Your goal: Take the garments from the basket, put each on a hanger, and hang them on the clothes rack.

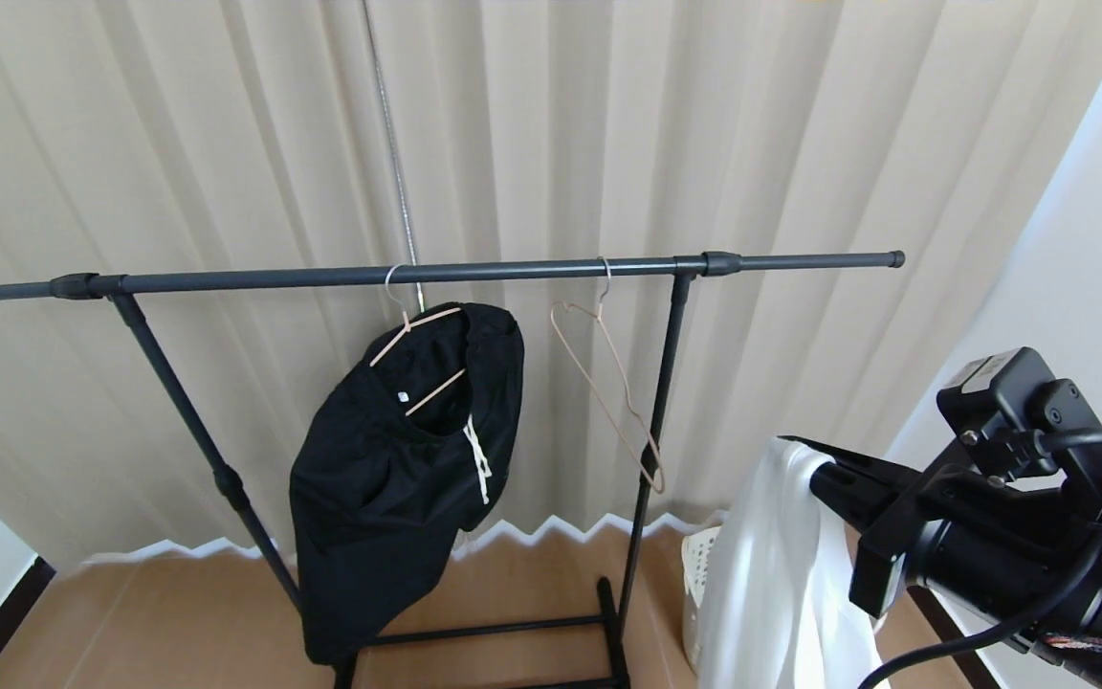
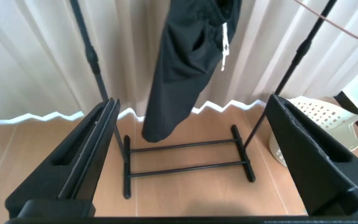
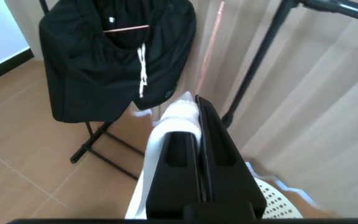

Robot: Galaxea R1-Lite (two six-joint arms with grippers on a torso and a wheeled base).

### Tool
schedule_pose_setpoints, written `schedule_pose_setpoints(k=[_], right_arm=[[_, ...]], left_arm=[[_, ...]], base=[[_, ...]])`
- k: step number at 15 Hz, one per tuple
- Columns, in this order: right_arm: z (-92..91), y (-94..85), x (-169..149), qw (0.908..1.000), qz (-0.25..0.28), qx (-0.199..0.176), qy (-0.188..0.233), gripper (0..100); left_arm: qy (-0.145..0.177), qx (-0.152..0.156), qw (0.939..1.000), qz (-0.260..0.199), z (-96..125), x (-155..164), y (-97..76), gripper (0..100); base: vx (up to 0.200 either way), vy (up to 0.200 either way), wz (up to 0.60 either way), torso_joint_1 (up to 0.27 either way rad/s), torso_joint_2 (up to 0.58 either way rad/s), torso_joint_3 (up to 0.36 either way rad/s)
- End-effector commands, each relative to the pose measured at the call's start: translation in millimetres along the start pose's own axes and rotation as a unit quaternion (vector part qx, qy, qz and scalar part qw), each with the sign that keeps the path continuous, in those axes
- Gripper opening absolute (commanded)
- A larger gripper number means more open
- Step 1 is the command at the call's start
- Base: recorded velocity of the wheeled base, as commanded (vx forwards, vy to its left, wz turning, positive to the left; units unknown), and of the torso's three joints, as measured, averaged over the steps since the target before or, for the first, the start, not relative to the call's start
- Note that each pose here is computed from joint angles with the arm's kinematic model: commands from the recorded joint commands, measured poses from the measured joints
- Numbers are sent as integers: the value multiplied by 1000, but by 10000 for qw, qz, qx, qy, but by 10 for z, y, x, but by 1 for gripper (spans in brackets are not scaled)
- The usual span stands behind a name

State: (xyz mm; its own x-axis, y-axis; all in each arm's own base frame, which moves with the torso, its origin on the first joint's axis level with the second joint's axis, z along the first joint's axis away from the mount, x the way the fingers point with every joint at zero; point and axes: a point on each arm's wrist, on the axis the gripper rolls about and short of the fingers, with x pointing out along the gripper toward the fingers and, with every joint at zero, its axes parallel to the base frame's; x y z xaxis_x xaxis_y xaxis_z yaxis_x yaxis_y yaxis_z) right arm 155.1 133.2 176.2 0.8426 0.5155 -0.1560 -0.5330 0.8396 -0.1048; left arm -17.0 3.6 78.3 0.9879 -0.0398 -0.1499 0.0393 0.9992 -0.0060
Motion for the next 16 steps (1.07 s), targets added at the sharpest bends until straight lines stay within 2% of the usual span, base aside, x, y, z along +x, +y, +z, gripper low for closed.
schedule_pose_setpoints(k=[1,7,8,10,11,12,13,14,15,16], right_arm=[[1,1,-1,10000,4,-1,-6,0],[-12,2,15,10000,0,-7,32,0],[-30,5,21,10000,11,-15,77,0],[-81,34,68,9997,67,-54,208,0],[-60,113,204,9995,153,-87,249,0],[-38,135,319,9995,146,-90,265,0],[-34,139,337,9995,146,-90,265,0],[40,156,544,9997,82,-88,218,0],[48,134,579,9997,-126,-65,213,0],[42,177,542,9987,-441,-85,243,0]], left_arm=[[5,8,10000,6,1,1,0,100],[-3,0,10000,6,3,1,0,100],[21,47,10000,-9,-3,4,-1,100],[79,351,9993,-141,1,10,-3,100],[766,933,9900,-734,115,139,-35,100],[1228,886,9838,-956,344,302,-66,100],[1297,861,9830,-972,384,338,-71,100],[1697,407,9800,-955,750,822,-135,100],[1776,222,9793,-947,858,1069,-173,100],[1708,181,9789,-1106,1013,1418,-302,100]], base=[[0,0,0,0,0,0],[0,0,0,0,8,0],[0,0,0,0,0,0],[0,0,0,0,0,0],[0,0,0,0,0,0],[0,0,0,0,0,0],[0,0,0,0,0,0],[0,0,0,0,0,0],[0,0,0,0,0,0],[0,0,0,0,0,0]])
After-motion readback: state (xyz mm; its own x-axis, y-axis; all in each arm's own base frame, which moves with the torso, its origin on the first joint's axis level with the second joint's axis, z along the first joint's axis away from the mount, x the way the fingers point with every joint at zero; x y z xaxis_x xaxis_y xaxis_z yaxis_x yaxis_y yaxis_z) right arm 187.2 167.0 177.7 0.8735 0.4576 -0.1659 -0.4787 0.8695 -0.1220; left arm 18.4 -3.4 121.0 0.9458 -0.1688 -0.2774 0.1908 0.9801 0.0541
